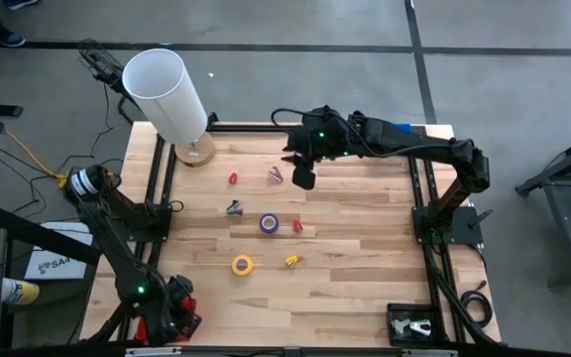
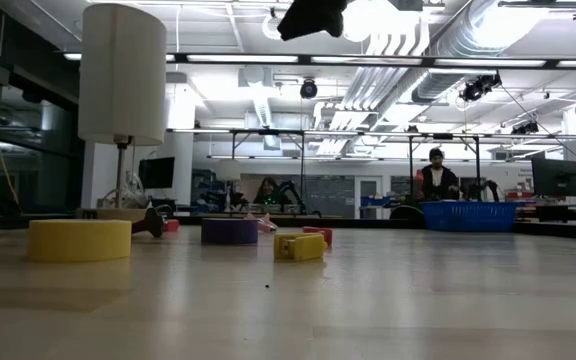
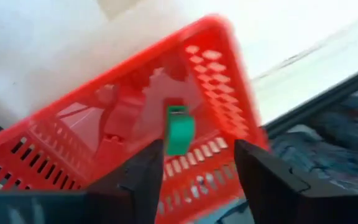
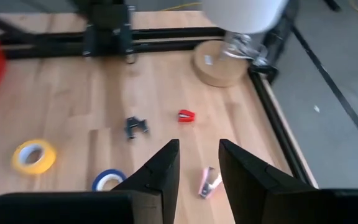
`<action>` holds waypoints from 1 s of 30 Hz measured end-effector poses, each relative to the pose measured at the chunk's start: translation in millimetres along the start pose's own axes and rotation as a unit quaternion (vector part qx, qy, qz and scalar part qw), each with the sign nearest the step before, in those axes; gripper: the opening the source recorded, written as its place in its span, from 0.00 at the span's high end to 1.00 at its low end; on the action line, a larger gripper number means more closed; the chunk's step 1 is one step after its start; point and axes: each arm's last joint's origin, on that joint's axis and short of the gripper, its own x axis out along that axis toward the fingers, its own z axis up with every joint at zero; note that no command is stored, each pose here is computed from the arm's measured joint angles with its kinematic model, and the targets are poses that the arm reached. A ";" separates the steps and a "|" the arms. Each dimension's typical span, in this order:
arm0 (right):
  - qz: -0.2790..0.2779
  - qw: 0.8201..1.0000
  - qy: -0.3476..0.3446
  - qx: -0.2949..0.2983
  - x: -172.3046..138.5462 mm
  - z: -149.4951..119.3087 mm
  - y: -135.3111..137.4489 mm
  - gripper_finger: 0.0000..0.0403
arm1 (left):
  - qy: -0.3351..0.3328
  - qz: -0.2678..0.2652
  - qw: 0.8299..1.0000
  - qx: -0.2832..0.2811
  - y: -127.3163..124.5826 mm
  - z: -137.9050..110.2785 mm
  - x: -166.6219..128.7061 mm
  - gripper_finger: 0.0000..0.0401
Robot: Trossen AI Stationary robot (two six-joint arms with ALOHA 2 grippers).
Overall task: Pick and place Stapler, Stapler remover, tape
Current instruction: Put the pink staple remover into the black bin
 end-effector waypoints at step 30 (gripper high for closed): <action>-0.114 0.973 0.146 0.135 151.0 -71.8 -25.3 0.30 | -0.368 -0.161 0.913 0.075 50.4 58.2 -118.3 0.48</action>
